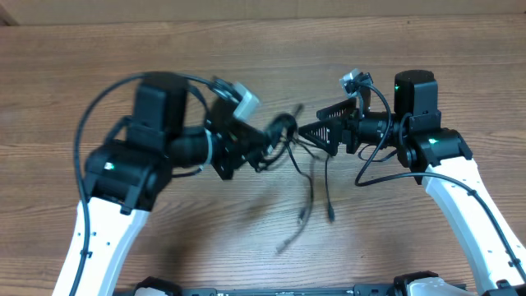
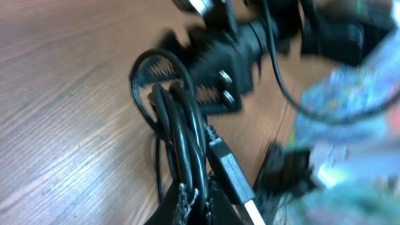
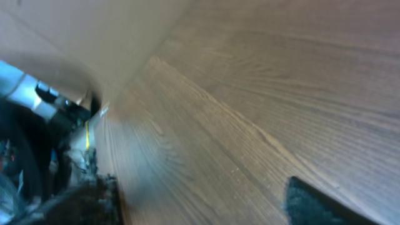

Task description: Untangle cables

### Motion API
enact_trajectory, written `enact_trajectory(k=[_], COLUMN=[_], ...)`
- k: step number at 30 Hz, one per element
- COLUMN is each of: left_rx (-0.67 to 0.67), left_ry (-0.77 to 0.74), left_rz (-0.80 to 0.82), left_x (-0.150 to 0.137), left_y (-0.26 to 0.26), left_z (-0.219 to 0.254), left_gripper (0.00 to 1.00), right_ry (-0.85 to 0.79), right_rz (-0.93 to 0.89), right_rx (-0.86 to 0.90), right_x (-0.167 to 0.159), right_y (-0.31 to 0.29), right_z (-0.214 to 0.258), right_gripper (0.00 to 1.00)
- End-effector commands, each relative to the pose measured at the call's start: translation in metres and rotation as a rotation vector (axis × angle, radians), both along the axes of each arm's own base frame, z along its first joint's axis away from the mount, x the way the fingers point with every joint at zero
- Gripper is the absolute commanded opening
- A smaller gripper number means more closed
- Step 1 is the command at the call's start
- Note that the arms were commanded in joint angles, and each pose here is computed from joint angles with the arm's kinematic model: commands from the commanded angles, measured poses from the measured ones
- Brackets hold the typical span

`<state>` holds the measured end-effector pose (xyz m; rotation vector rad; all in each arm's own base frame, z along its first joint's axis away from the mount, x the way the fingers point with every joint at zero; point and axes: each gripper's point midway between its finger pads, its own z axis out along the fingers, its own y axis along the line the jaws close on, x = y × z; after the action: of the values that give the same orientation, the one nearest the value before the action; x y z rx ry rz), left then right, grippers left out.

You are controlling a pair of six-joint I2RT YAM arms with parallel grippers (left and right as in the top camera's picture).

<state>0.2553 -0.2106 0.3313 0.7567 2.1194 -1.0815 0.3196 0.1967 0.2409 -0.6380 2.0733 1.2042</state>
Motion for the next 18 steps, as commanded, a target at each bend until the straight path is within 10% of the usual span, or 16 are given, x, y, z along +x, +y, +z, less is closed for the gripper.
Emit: enact_trajectory(k=[1,18], left_rx=[-0.138,-0.295], left_ry=[0.157,0.424], left_rz=[0.052,-0.087], left_x=[0.001,-0.001], left_y=[0.006,-0.008], left_z=[0.016,0.012], left_gripper=[0.04,0.04], right_ry=[-0.037,-0.278], right_rz=[0.010,0.056], right_rx=[0.017,0.088], right_x=[-0.004,0.002], right_y=[-0.002,0.003], right_z=[0.013,0.059], right_gripper=[0.95,0.95])
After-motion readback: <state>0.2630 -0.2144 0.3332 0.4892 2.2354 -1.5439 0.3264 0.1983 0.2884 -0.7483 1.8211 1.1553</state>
